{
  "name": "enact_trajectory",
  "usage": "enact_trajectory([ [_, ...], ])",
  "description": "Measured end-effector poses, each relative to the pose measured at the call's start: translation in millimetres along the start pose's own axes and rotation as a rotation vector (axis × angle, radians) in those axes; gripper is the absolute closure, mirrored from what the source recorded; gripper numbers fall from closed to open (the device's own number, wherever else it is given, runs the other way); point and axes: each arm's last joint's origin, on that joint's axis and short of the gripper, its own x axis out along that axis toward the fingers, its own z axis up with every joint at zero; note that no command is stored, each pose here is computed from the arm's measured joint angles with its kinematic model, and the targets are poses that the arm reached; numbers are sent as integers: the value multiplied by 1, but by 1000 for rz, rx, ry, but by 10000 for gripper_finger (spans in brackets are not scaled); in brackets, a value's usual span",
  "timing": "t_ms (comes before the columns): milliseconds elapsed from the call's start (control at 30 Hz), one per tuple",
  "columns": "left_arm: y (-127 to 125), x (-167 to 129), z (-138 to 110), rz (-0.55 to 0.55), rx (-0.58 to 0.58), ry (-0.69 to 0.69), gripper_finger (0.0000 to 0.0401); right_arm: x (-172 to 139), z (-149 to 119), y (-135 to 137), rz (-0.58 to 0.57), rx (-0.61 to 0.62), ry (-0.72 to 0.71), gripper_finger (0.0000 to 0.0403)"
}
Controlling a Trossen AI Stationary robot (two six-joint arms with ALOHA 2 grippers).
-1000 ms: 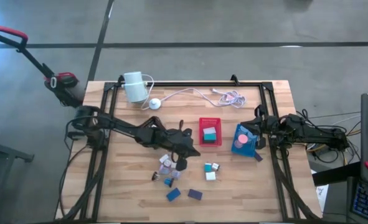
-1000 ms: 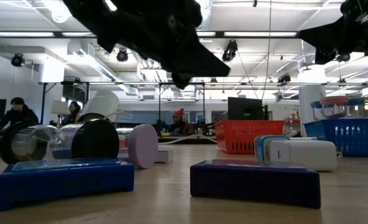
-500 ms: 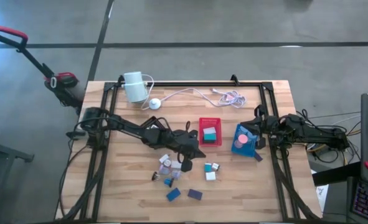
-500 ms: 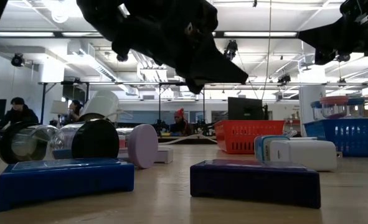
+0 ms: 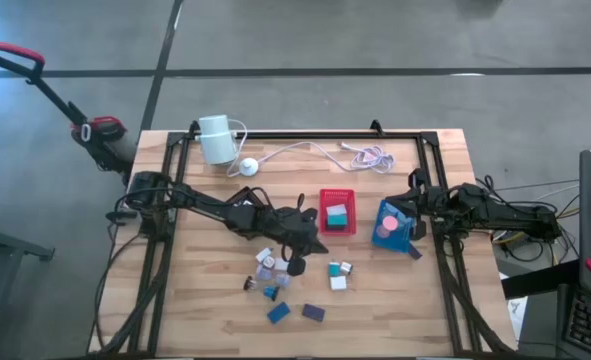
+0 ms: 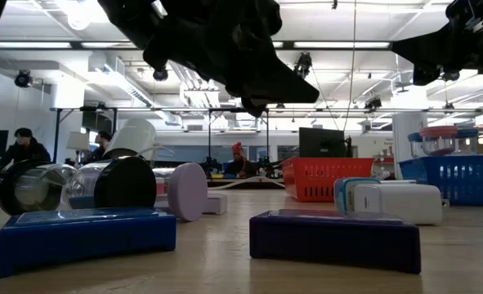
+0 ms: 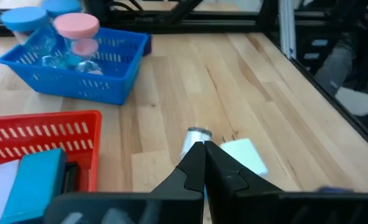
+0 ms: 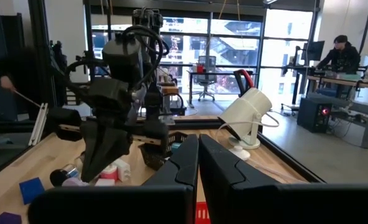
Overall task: Pick & Place Office items
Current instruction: Put the black hourglass into the blue bin
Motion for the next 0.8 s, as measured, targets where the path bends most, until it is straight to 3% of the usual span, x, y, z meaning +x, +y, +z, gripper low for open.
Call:
enact_trajectory([
  [367,-4,-45,4,38,20,-47,396,0,0,0,1,0,0,394],
  [800,-11,-101,-26,96,-7,-153,396,0,0,0,1,-1,4,394],
])
